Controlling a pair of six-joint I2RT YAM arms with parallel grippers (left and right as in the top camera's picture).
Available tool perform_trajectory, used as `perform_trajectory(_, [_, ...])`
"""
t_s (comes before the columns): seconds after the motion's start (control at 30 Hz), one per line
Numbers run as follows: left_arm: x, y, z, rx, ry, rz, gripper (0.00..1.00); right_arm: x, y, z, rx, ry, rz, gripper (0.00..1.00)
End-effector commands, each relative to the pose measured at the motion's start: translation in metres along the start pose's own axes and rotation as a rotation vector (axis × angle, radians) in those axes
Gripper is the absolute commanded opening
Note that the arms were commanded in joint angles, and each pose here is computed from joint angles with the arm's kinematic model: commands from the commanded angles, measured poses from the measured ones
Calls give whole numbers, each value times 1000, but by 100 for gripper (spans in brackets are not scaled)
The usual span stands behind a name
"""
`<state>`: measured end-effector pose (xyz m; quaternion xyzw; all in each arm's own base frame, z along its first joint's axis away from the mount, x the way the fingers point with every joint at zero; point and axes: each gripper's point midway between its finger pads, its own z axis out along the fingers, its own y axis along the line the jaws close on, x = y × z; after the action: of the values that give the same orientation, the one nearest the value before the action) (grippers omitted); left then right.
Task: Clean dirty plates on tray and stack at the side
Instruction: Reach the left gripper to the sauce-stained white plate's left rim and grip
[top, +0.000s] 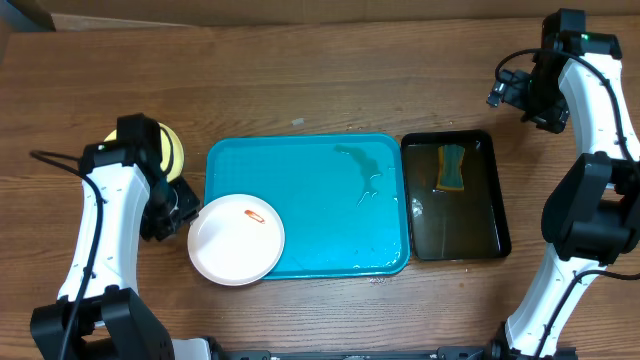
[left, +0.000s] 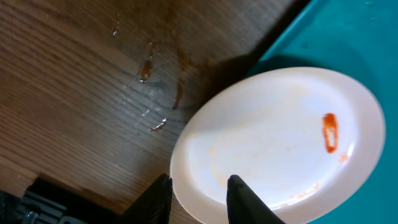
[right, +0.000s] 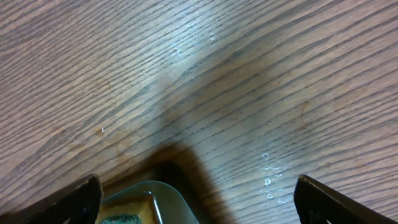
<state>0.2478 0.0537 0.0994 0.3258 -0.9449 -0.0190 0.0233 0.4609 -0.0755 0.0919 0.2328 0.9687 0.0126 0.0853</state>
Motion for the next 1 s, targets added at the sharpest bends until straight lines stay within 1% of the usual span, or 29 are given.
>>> perform_trajectory(0.0, [9, 11, 17, -44, 34, -28, 32, -4, 3, -8, -9, -25, 4, 100])
perform_trajectory(0.3, [30, 20, 38, -79, 103, -24, 32, -4, 3, -8, -9, -25, 4, 100])
perform_trajectory(0.63, [36, 23, 64, -74, 100, -27, 33, -4, 3, -8, -9, -25, 4, 100])
perform_trajectory(0.77, [37, 23, 66, -74, 98, -27, 35, -4, 3, -8, -9, -25, 4, 100])
perform_trajectory(0.83, [36, 23, 66, -73, 96, -27, 32, -4, 3, -8, -9, -25, 4, 100])
perform_trajectory(0.97, [37, 23, 68, -72, 96, -27, 31, -4, 3, -8, -9, -25, 4, 100])
